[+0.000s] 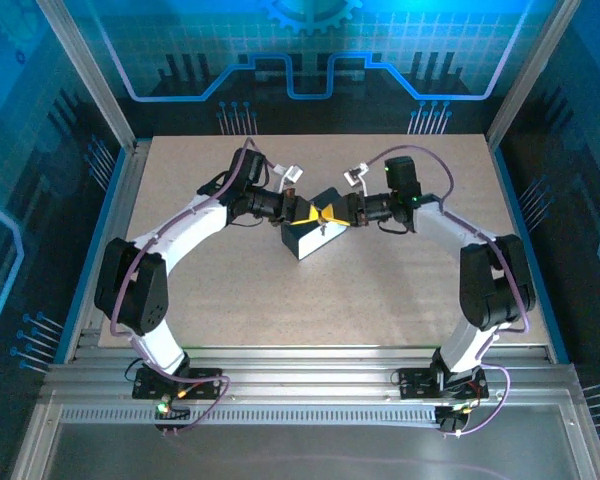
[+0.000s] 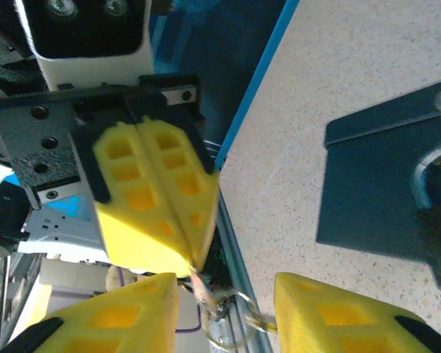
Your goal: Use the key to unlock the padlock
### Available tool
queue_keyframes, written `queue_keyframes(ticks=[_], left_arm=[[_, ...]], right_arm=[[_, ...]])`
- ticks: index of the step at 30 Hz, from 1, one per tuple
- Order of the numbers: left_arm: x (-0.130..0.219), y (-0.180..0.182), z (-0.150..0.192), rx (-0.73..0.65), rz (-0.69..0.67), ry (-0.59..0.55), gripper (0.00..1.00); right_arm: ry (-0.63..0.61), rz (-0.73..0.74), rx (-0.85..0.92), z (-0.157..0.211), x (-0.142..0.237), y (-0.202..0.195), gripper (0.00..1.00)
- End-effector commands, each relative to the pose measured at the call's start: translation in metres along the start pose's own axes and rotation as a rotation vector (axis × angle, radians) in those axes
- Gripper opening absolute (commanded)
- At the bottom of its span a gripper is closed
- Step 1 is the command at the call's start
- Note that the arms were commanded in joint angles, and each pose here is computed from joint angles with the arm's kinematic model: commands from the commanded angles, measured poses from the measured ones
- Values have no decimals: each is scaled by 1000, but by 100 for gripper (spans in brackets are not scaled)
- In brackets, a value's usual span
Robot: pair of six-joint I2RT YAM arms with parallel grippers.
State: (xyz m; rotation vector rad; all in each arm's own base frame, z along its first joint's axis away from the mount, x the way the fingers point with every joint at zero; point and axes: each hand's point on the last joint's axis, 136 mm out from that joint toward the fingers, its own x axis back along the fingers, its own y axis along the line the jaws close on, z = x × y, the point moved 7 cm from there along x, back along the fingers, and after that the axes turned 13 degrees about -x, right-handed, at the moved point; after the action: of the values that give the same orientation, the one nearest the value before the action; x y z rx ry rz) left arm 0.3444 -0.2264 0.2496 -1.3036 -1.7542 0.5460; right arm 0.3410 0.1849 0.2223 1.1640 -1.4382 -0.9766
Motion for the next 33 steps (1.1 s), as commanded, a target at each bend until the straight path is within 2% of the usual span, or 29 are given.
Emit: queue_keyframes(ticks=[1, 10, 17, 33], left_arm=[[11, -18, -12, -52, 41, -62, 0], [12, -17, -14, -39, 42, -76, 0], [12, -17, -13, -35, 38, -73, 0], [12, -17, -14, -34, 43, -78, 0]], right_arm=[[-106, -61, -41, -10, 8, 13, 38], [-130, -94, -49, 1, 1, 19, 36], [-172, -51, -38, 2, 17, 20, 35], [-113, -66, -1, 11, -1, 33, 34]])
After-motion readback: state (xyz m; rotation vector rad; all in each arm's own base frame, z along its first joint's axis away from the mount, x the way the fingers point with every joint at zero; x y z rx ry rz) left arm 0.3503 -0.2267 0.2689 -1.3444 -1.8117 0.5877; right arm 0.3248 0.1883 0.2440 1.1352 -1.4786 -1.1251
